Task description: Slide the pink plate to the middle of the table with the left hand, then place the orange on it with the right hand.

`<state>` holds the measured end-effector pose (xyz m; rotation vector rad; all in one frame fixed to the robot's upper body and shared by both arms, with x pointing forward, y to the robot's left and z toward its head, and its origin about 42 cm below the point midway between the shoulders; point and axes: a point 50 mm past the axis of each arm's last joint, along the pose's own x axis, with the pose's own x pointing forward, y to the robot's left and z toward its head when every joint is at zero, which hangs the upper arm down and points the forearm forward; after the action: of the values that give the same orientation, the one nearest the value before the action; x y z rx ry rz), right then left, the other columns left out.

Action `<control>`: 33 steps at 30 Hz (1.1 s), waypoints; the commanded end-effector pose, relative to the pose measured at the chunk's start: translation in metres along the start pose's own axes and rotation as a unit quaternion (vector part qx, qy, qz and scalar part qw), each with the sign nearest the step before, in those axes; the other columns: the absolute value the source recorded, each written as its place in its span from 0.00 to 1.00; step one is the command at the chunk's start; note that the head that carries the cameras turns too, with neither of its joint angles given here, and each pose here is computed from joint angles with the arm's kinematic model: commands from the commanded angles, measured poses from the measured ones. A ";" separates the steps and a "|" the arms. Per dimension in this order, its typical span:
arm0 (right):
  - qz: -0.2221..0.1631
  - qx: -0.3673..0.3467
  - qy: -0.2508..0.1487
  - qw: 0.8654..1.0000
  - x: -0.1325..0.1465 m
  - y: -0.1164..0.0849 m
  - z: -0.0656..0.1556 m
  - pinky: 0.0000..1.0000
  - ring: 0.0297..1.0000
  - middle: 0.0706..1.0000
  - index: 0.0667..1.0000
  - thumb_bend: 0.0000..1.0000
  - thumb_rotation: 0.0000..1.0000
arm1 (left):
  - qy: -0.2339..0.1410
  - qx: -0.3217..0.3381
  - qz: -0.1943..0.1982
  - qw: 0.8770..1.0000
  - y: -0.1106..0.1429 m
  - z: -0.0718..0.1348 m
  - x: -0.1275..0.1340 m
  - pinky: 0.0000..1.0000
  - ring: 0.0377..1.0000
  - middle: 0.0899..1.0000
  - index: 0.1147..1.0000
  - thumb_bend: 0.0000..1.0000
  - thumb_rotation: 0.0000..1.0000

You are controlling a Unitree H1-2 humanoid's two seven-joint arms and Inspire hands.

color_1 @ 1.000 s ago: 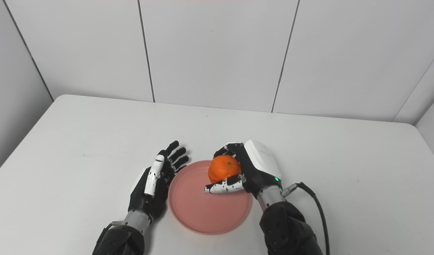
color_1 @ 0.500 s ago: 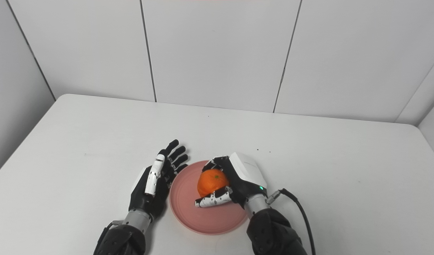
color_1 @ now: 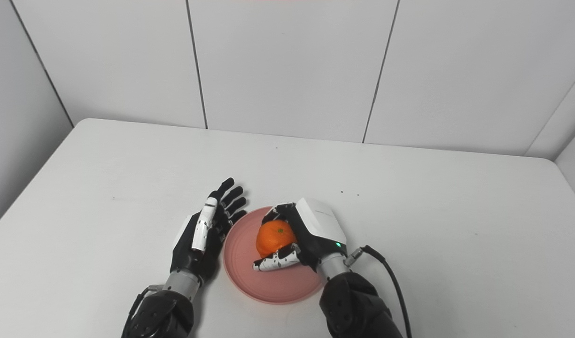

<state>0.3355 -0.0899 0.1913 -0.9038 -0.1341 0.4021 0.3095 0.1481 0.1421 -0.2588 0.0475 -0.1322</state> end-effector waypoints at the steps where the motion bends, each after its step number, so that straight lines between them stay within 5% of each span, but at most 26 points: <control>1: -0.013 -0.013 -0.027 0.999 0.001 -0.007 0.011 0.38 0.46 0.42 0.49 0.53 0.00 | -0.001 -0.002 0.001 1.000 -0.003 0.000 0.001 0.90 0.91 0.91 0.89 0.37 1.00; 4: -0.017 -0.018 -0.030 0.999 -0.002 -0.008 0.011 0.38 0.47 0.49 0.48 0.52 0.07 | 0.000 -0.002 0.000 1.000 -0.003 0.000 0.001 0.89 0.90 0.91 0.89 0.37 1.00; 6: -0.015 -0.023 -0.031 0.999 -0.004 -0.009 0.011 0.40 0.51 0.58 0.62 0.79 0.07 | 0.002 0.002 0.000 1.000 -0.003 0.000 0.001 0.89 0.90 0.90 0.89 0.38 1.00; 10: -0.003 -0.036 -0.031 0.999 -0.010 -0.015 0.014 0.41 0.55 0.65 0.72 0.93 0.15 | 0.002 -0.001 -0.003 1.000 -0.002 0.000 0.001 0.89 0.90 0.90 0.89 0.38 1.00; 19: 0.019 -0.045 -0.038 0.998 -0.020 -0.023 0.015 0.72 0.82 0.85 0.85 1.00 0.24 | 0.002 -0.003 -0.003 1.000 -0.002 0.001 0.000 0.89 0.90 0.90 0.89 0.38 1.00; 33: 0.004 -0.052 -0.064 0.997 -0.026 -0.035 0.016 0.84 0.90 0.92 0.93 1.00 0.39 | 0.000 -0.002 -0.006 1.000 0.002 0.001 -0.001 0.90 0.91 0.91 0.90 0.38 1.00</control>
<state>0.3174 -0.1081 0.2096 -0.9896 -0.1608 0.4931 0.3094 0.1491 0.1421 -0.2567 0.0458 -0.1386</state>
